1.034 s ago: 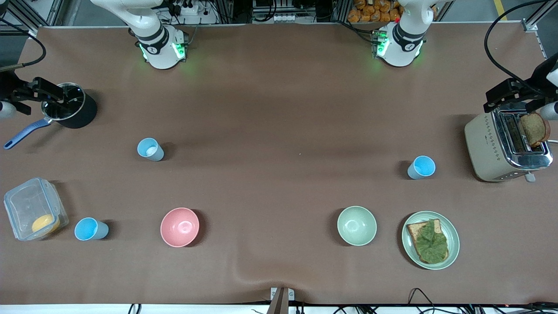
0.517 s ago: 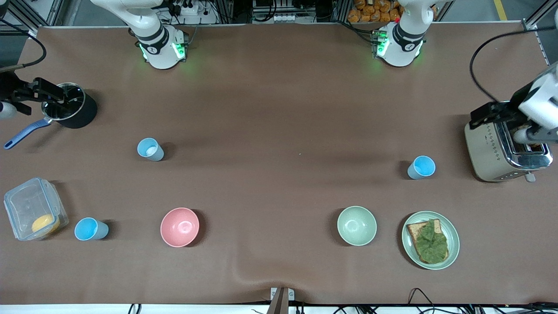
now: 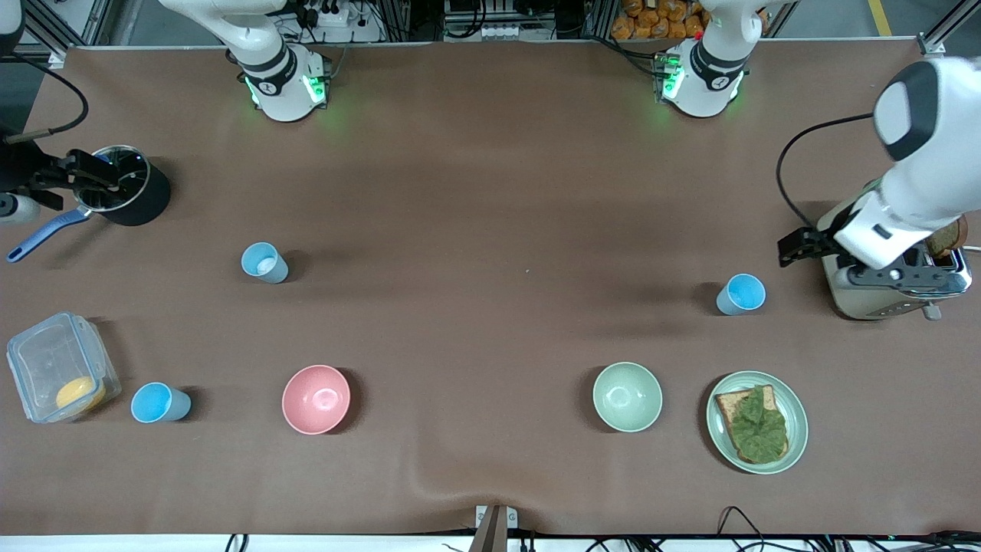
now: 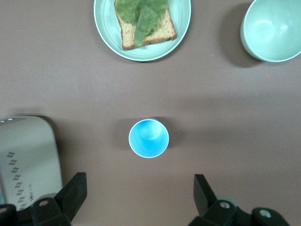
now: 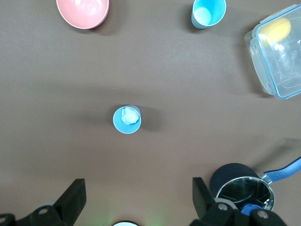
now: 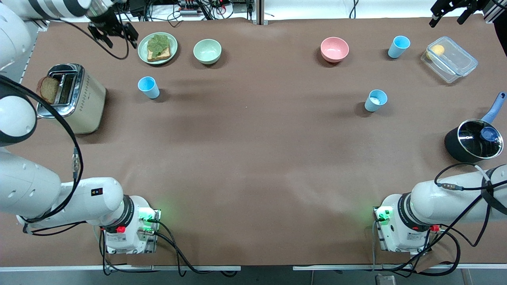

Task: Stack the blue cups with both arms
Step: 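Reach the left gripper to the blue cup while the right gripper reaches another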

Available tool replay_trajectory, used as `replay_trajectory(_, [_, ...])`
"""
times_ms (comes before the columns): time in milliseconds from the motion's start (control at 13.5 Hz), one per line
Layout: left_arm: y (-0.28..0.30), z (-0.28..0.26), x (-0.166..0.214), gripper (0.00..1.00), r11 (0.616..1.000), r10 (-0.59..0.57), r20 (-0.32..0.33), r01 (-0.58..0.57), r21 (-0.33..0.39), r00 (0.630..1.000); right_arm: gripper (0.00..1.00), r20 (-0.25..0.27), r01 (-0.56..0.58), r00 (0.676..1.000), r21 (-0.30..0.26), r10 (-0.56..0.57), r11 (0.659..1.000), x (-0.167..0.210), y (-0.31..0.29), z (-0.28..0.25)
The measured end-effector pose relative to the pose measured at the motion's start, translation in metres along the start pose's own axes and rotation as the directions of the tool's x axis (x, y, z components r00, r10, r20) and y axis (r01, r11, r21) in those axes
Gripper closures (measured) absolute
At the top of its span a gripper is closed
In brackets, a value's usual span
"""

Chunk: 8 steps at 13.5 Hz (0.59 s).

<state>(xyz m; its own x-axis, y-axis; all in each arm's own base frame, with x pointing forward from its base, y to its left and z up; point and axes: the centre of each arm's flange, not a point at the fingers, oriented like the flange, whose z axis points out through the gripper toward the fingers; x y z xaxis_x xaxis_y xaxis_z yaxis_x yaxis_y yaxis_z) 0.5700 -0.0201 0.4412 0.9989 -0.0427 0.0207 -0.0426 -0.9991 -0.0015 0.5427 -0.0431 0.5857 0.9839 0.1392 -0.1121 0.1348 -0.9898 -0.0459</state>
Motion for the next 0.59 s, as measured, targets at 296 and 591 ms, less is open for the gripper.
replay_trajectory(296, [-0.015, 0.047, -0.011, 0.00, 1.000, -0.024, -0.007, 0.024, -0.004, 1.000, 0.00, 0.004, 0.002, 1.000, -0.001, -0.002, 1.000, 0.015, 0.002, 0.048])
replay_trajectory(591, [-0.019, 0.096, -0.009, 0.00, 0.999, -0.031, -0.034, 0.030, -0.020, 0.999, 0.00, 0.002, 0.008, 1.000, -0.003, -0.008, 1.000, 0.022, 0.000, 0.105])
